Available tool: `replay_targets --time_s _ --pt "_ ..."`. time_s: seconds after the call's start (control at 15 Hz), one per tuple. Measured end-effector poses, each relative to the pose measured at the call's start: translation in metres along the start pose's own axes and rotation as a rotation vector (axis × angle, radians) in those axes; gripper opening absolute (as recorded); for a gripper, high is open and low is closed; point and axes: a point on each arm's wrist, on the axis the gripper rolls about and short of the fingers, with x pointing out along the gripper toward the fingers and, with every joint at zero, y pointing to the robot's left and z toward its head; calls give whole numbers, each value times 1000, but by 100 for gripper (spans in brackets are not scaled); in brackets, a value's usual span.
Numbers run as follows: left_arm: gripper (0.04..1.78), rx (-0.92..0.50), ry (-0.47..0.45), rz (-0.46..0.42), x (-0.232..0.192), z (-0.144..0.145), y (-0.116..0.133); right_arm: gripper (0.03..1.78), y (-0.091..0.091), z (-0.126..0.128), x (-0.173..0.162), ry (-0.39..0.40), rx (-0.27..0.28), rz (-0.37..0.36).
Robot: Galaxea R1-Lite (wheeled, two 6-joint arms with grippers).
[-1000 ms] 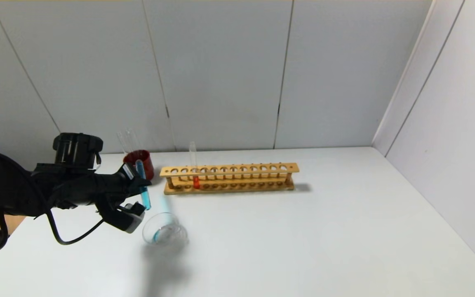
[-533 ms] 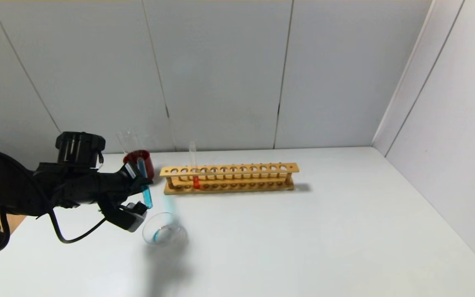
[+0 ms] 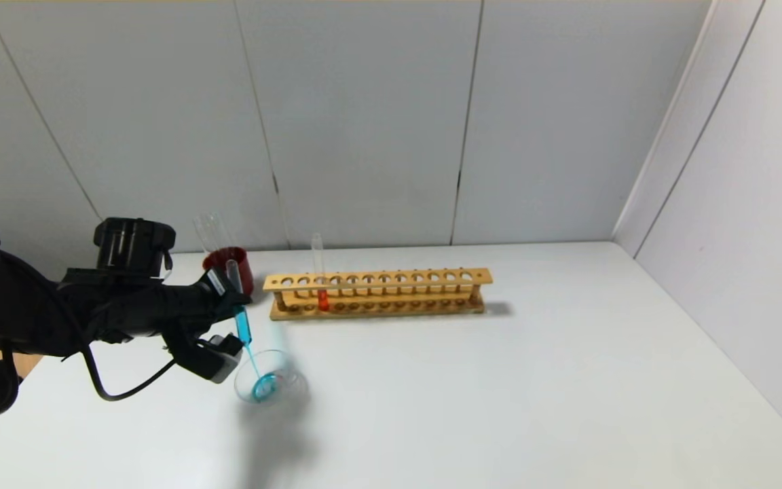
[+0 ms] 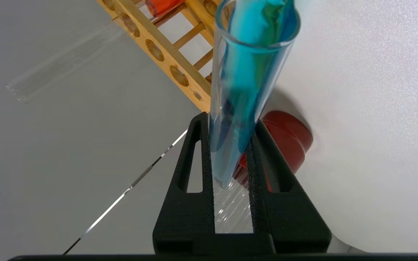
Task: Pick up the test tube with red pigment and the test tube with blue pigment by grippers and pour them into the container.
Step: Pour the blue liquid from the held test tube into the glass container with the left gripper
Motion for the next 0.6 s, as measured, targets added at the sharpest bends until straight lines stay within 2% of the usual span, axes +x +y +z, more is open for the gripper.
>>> replay_targets --time_s 0.6 --pt "32 26 -4 3 1 2 3 175 0 0 0 0 0 0"
